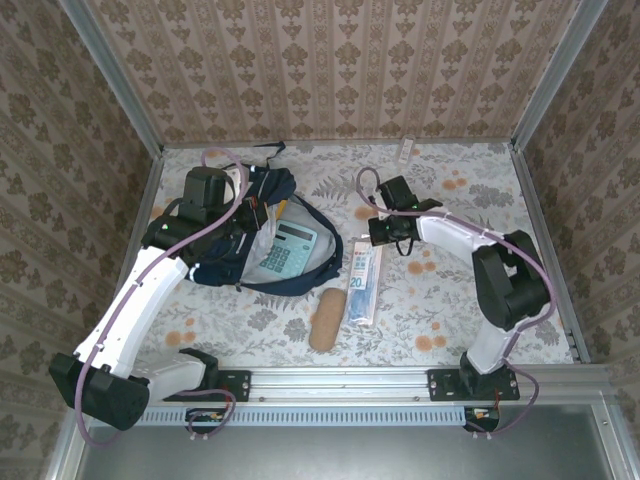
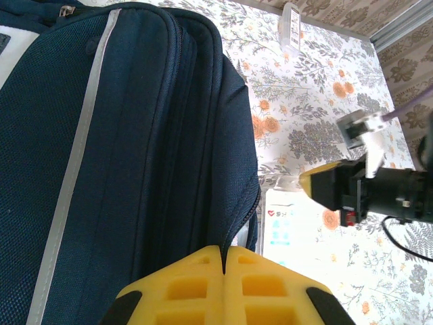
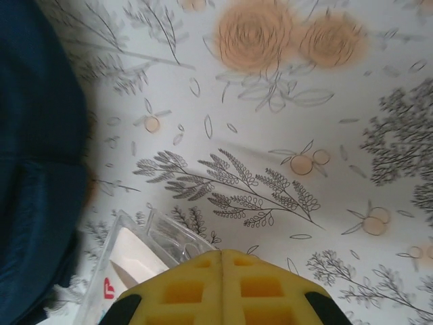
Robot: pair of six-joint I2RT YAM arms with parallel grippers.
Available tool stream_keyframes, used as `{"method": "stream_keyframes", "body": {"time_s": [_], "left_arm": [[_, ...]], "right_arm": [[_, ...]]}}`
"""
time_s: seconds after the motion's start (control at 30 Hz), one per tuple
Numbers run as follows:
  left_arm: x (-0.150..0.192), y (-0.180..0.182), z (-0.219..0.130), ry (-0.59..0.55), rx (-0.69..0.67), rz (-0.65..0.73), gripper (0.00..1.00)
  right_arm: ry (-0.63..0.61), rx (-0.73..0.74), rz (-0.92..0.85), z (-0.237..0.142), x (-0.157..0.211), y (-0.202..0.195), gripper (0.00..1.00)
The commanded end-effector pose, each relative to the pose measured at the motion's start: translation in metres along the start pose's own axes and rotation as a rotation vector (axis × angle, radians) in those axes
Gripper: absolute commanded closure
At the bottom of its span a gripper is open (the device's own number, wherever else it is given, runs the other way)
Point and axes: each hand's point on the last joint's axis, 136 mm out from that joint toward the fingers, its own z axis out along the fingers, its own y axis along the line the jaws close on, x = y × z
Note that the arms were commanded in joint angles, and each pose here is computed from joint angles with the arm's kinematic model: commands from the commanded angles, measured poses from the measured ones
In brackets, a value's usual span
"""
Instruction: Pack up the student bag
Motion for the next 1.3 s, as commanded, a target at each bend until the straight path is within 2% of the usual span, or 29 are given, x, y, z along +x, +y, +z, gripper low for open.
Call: {"method": "stream_keyframes", "body": {"time_s": [0.0, 0.37, 0.63, 1.03, 1.27], "left_arm": [[-0.018, -0.009, -0.011, -0.076, 0.037, 0.005, 1.00], [-0.026, -0.011, -0.015, -0.103, 0.036, 0.014, 1.00], [-0.033, -0.014, -0.018, -0.125, 0.037, 0.015, 1.00], [-0.043, -0.001, -0.033, -0.212, -0.040, 0.000, 1.00], [-0.046, 0.006, -0.042, -0.255, -0.072, -0.013, 1.00]], "right_arm": [[-0.018, 0.022, 0.031, -0.022, -0.001, -0.004, 1.00], [-0.248, -0.091, 0.016, -0.120, -0.051, 0.029, 1.00], [-0.371, -0.224, -0.025, -0.168, -0.081, 0.071, 1.00], [-0.468, -0.471, -0.133, -0.228, -0.107, 0.155, 1.00], [-0.458, -0.655, -0.168, -0.245, -0.110, 0.216, 1.00]]}}
